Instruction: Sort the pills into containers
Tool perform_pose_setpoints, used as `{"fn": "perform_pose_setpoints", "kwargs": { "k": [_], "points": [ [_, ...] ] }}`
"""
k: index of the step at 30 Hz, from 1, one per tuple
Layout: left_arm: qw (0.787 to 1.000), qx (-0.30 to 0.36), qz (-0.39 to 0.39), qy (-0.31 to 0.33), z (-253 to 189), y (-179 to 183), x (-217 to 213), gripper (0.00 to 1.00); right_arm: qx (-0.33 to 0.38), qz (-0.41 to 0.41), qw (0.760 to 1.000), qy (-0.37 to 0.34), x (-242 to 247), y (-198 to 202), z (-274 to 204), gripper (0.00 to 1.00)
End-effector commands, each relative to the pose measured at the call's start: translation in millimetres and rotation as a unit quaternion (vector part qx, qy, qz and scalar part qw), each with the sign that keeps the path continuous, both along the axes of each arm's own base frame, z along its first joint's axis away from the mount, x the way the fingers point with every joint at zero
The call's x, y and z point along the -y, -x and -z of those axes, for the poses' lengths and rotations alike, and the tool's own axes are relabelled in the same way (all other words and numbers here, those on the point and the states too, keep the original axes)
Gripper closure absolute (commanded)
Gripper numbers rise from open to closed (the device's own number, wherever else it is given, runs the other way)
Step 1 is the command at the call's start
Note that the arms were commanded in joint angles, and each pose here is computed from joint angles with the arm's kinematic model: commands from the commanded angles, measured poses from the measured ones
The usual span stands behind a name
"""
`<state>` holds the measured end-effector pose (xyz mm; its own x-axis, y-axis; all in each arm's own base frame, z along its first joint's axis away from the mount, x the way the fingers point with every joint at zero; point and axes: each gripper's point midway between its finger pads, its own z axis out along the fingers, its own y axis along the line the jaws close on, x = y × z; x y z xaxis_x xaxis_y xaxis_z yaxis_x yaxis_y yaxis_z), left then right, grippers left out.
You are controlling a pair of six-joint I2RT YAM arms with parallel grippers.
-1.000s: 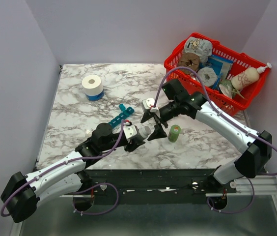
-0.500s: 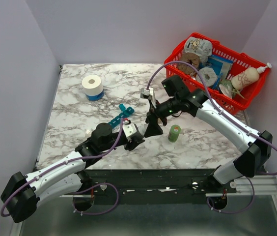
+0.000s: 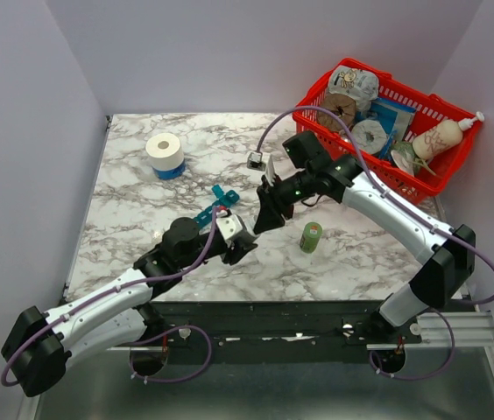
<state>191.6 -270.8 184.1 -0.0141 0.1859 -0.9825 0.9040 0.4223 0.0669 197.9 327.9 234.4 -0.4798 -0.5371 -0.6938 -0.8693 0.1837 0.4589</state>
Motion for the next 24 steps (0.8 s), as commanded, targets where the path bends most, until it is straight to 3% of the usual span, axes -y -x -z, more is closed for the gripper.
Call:
{"fn": "perform_pose_setpoints", "kwargs": {
  "k": [1, 2, 5, 8, 9, 13, 19, 20, 21, 23, 24],
  "points": [
    [1.000, 0.020, -0.002, 0.021, -21.3, -3.9, 3.2, 1.00, -0.014, -0.042, 0.998, -0.039, -14.6, 9.8, -19.5, 0.73],
    [1.000, 0.023, 0.001, 0.020, -21.7, -3.0, 2.9, 1.00, -0.026, -0.066, 0.996, -0.052, -14.1, 18.0, -25.8, 0.75],
    [0.999, 0.027, 0.024, 0.014, -19.6, 5.3, 3.4, 1.00, 0.035, -0.172, 0.980, -0.095, -3.0, 40.1, -31.5, 0.76],
    [0.998, 0.028, 0.050, 0.017, -21.0, 14.7, 5.4, 1.00, 0.206, -0.268, 0.929, -0.152, 5.8, 44.2, -30.2, 0.74],
    [0.998, 0.027, 0.055, 0.017, -20.5, 16.4, 5.7, 1.00, 0.268, -0.307, 0.898, -0.168, 8.4, 45.4, -16.1, 0.74],
    [0.997, 0.024, 0.065, 0.016, -21.0, 19.1, 6.9, 1.00, 0.333, -0.353, 0.853, -0.192, -2.4, 33.2, -21.2, 0.72],
    [0.998, 0.025, 0.063, 0.018, -23.4, 17.8, 7.0, 1.00, 0.307, -0.345, 0.865, -0.193, -8.7, 29.4, -21.1, 0.68],
    [0.998, 0.025, 0.062, 0.018, -22.7, 17.8, 6.6, 1.00, 0.300, -0.342, 0.871, -0.187, -7.3, 29.8, -18.9, 0.62],
    [0.998, 0.027, 0.059, 0.019, -23.1, 16.8, 6.2, 1.00, 0.285, -0.335, 0.880, -0.179, -5.8, 30.6, -16.6, 0.46],
    [0.998, 0.027, 0.058, 0.020, -22.5, 17.0, 5.7, 1.00, 0.274, -0.322, 0.892, -0.163, -4.0, 28.7, -15.0, 0.26],
    [0.998, 0.028, 0.056, 0.020, -22.9, 16.1, 5.2, 1.00, 0.245, -0.300, 0.910, -0.150, -3.2, 28.8, -15.4, 0.12]
  ]
}}
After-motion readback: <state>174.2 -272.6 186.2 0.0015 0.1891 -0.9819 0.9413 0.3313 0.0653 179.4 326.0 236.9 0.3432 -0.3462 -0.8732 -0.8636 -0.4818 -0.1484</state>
